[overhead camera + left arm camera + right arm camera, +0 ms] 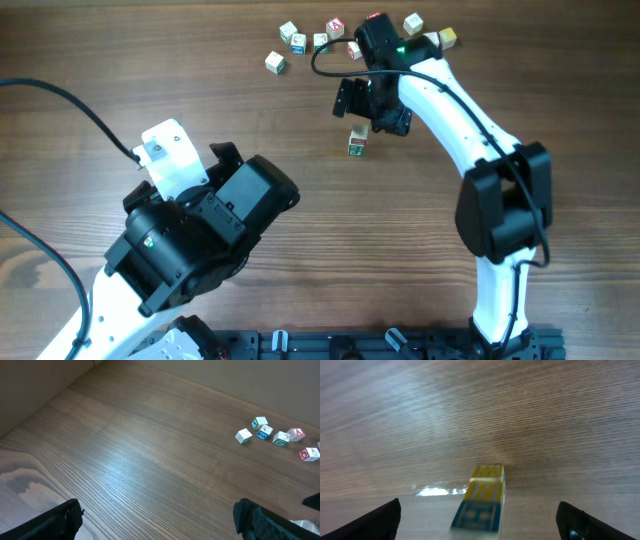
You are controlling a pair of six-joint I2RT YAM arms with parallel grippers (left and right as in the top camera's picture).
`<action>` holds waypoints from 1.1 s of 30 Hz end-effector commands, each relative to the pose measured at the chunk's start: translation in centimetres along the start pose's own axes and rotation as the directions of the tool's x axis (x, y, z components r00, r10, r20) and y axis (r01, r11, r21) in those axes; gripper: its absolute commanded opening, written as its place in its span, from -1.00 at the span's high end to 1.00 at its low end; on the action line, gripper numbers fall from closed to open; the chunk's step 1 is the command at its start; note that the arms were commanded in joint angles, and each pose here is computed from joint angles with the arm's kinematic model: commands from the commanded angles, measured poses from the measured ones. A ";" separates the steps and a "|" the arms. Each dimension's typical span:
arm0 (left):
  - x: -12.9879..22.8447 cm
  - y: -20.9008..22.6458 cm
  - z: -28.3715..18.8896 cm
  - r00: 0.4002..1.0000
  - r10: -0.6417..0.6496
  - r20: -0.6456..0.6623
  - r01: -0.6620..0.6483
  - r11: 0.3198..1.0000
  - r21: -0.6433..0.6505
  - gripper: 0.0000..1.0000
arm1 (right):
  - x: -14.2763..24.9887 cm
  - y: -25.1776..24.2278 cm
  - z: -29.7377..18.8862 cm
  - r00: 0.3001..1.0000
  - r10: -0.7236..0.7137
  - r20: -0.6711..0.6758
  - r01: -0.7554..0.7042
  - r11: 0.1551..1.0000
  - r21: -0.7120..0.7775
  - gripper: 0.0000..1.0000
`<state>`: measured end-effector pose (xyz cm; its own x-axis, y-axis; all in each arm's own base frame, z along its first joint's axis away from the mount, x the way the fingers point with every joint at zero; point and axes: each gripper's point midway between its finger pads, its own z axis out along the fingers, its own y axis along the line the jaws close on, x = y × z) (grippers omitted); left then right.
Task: Form a tower
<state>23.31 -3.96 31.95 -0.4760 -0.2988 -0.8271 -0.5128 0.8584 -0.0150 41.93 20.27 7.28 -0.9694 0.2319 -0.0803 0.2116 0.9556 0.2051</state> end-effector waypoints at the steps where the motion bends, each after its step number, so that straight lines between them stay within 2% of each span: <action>1: 0.1 0.0 0.1 1.000 -0.011 0.000 0.011 1.000 -0.006 -1.00 | 0.4 -1.2 3.1 0.999 -0.009 -0.048 0.012 0.999 0.052 -0.99; 7: 0.1 0.0 0.1 1.000 -0.011 0.001 0.011 1.000 -0.006 -1.00 | 0.0 -0.9 6.1 0.996 -0.067 -0.059 0.069 0.997 0.032 -0.99; 12: 0.1 0.0 0.1 1.000 -0.011 0.000 0.011 1.000 -0.006 -1.00 | -0.3 -0.4 6.0 0.992 -0.120 -0.050 0.121 0.993 0.008 -0.97; 19: 0.1 0.0 0.1 1.000 -0.011 0.000 0.011 1.000 -0.006 -1.00 | -0.6 -0.5 6.0 0.982 -0.184 -0.036 0.184 0.983 0.017 -0.67; 30: 0.1 0.0 0.1 1.000 -0.011 0.000 0.011 1.000 -0.006 -1.00 | 0.3 -1.4 6.6 0.970 -0.230 -0.085 0.234 0.971 0.043 -0.61; 33: 0.1 0.0 0.1 1.000 -0.011 0.000 0.011 1.000 -0.006 -1.00 | 0.3 -1.4 6.6 0.968 -0.235 -0.085 0.239 0.970 0.042 -0.49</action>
<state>23.31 -3.96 31.95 -0.4760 -0.2988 -0.8271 -0.5128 0.8584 -0.0150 42.21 20.60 1.65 -0.9984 0.0031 -0.0558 -0.0061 0.9864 0.1641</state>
